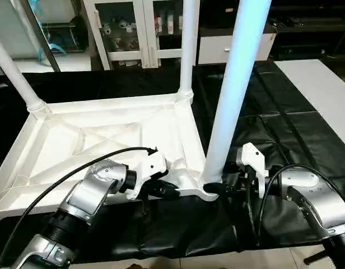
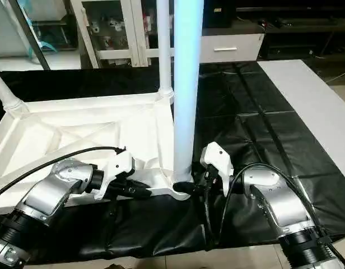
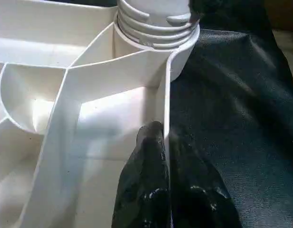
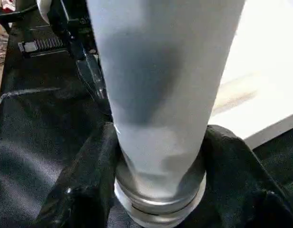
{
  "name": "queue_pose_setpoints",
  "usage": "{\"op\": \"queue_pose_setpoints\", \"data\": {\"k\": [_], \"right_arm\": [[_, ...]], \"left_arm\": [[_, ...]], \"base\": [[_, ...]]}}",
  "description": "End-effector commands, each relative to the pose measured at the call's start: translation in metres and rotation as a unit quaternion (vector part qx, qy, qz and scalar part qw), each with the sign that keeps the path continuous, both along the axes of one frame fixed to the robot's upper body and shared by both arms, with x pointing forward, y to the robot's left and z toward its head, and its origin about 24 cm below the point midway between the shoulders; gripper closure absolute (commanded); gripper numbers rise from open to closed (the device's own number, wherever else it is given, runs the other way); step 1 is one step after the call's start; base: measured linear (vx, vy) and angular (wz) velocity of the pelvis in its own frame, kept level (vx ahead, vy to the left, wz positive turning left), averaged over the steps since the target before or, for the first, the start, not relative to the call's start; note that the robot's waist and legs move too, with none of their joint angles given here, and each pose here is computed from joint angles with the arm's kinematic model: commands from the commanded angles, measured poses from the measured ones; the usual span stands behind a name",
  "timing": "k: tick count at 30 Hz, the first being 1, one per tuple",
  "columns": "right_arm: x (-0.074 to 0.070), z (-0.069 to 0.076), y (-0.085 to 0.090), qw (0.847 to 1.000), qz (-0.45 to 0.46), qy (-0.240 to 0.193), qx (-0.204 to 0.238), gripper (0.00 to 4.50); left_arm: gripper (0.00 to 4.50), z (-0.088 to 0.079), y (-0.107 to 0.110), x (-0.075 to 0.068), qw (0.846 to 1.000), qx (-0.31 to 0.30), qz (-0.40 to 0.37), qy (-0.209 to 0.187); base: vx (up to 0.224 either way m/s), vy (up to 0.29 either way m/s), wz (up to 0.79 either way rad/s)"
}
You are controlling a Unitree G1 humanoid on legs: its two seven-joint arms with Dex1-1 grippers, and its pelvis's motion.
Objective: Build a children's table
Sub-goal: Rotate leg to tighten
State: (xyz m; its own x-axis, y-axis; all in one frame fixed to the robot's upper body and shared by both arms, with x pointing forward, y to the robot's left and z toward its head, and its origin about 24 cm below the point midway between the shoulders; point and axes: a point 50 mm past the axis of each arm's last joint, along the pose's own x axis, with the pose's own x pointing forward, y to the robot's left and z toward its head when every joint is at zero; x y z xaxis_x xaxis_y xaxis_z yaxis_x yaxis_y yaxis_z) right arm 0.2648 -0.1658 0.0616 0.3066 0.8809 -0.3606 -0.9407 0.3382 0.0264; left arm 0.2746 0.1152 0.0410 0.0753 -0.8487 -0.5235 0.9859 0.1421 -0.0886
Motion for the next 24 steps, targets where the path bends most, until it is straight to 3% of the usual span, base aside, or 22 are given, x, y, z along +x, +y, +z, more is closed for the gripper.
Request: {"op": "queue_pose_setpoints", "data": {"k": [1,5,12,13,15,17,18,19,22,24], "right_arm": [[0.002,-0.009,0.0,1.0,-0.022,0.015,-0.008,2.24],[0.018,-0.022,0.006,0.988,-0.154,0.009,0.031,2.36],[0.016,-0.036,0.04,0.978,-0.203,0.018,0.046,2.46],[0.021,-0.041,0.053,0.969,-0.244,0.013,0.037,2.47],[0.024,-0.043,0.058,0.962,-0.271,0.011,0.032,2.5],[0.032,-0.048,0.067,0.939,-0.342,0.02,0.035,2.5],[0.032,-0.048,0.067,0.939,-0.342,0.02,0.035,2.51],[0.041,-0.051,0.081,0.912,-0.404,0.045,0.055,2.52],[0.051,-0.051,0.095,0.88,-0.461,0.07,0.088,2.52],[0.055,-0.048,0.099,0.88,-0.463,0.059,0.095,2.53]], "left_arm": [[4.5,-0.007,-0.007,-0.004,1.0,0.001,-0.013,0.017],[4.5,-0.008,-0.019,0.01,0.998,-0.018,0.052,-0.002],[4.5,-0.008,-0.043,0.025,0.993,-0.025,0.108,-0.027],[4.5,-0.007,-0.05,0.031,0.99,-0.016,0.138,-0.04],[4.5,-0.007,-0.053,0.034,0.987,-0.011,0.152,-0.045],[4.5,-0.006,-0.06,0.04,0.982,-0.005,0.181,-0.053],[4.5,-0.006,-0.06,0.04,0.982,-0.005,0.181,-0.053],[4.5,-0.005,-0.065,0.049,0.97,0.005,0.232,-0.073],[4.5,0.0,-0.069,0.059,0.955,0.006,0.277,-0.109],[4.5,0.002,-0.07,0.062,0.951,0.003,0.286,-0.116]], "base": [[0.0,0.0,0.0],[0.0,0.0,0.0],[-0.023,0.007,-0.03],[0.0,0.0,0.0],[-0.027,0.005,-0.04],[-0.064,0.021,-0.1],[-0.065,0.031,-0.09],[-0.051,0.034,-0.05],[-0.07,0.001,0.03],[-0.001,-0.075,0.01]]}}
